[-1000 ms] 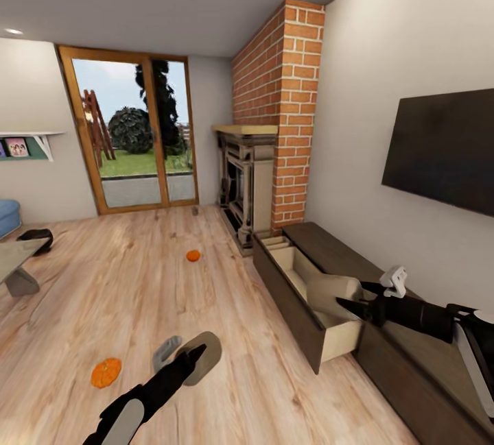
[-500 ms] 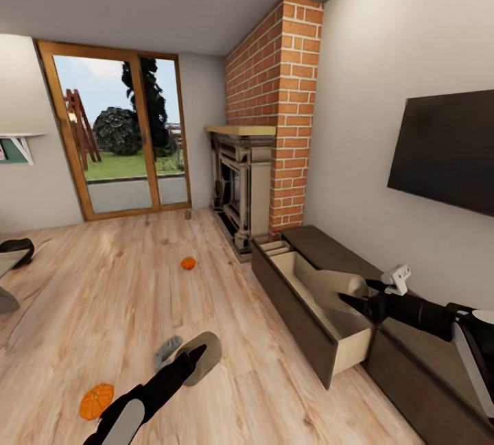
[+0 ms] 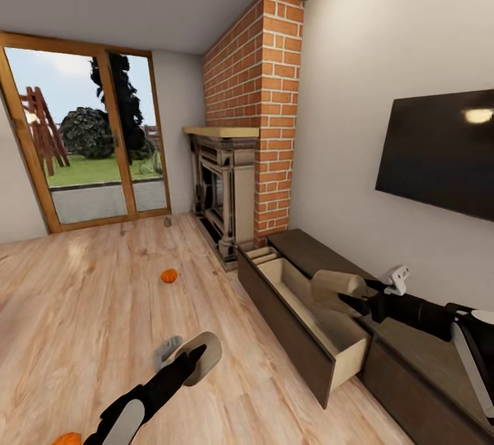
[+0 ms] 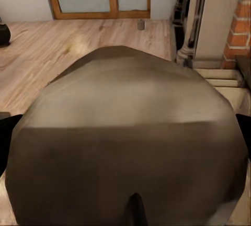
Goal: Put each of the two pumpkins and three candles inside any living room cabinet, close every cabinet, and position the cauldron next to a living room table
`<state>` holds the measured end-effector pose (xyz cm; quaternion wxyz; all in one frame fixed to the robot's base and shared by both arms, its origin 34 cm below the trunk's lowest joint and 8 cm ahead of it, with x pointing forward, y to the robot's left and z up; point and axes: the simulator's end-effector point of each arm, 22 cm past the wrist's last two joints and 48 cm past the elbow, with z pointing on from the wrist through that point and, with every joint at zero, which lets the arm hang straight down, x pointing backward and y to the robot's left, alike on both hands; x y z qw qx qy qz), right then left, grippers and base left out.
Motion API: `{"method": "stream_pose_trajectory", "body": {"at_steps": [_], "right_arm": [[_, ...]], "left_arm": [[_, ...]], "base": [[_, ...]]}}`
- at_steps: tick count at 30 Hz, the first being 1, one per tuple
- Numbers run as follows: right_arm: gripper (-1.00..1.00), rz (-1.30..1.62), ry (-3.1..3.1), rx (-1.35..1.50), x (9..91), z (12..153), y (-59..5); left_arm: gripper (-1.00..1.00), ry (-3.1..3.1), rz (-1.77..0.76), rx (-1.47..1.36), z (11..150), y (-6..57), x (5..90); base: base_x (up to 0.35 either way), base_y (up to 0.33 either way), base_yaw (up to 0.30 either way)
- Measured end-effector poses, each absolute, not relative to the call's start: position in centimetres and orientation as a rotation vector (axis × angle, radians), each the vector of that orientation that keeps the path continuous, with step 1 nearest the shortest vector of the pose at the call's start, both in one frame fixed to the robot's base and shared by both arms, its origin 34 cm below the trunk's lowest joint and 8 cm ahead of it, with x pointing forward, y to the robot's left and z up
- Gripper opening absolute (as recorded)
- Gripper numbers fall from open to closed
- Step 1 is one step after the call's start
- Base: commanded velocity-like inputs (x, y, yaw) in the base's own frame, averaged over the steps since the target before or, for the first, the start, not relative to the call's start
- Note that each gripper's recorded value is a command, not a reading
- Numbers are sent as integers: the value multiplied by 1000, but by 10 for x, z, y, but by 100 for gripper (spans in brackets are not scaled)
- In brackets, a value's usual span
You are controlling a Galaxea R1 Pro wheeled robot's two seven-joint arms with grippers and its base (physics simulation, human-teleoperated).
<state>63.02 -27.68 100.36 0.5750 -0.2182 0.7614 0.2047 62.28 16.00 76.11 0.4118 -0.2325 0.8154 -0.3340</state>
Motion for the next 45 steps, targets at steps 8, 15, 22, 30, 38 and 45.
{"method": "stream_pose_trajectory", "body": {"at_steps": [8,15,22,30,38,45], "right_arm": [[-100,478,1781,-513,630,1005,-277],[-100,477,1778,-513,629,1006,-277],[-100,476,1776,-515,629,1007,-276],[-100,475,1773,-516,628,1009,-276],[-100,469,1758,-526,627,1012,-275],[-100,469,1760,-524,628,1010,-275]], "left_arm": [[-100,2053,-838,-586,761,160,622],[-100,2052,-838,-587,761,161,622],[-100,2050,-838,-586,762,161,623],[-100,2013,-865,-569,777,158,620],[-100,1892,-899,-454,834,156,590],[-100,1894,-897,-451,834,156,589]], "base": [[317,102,-286],[286,194,-291],[287,156,-280],[287,154,-272],[290,151,-267],[291,151,-35]]}}
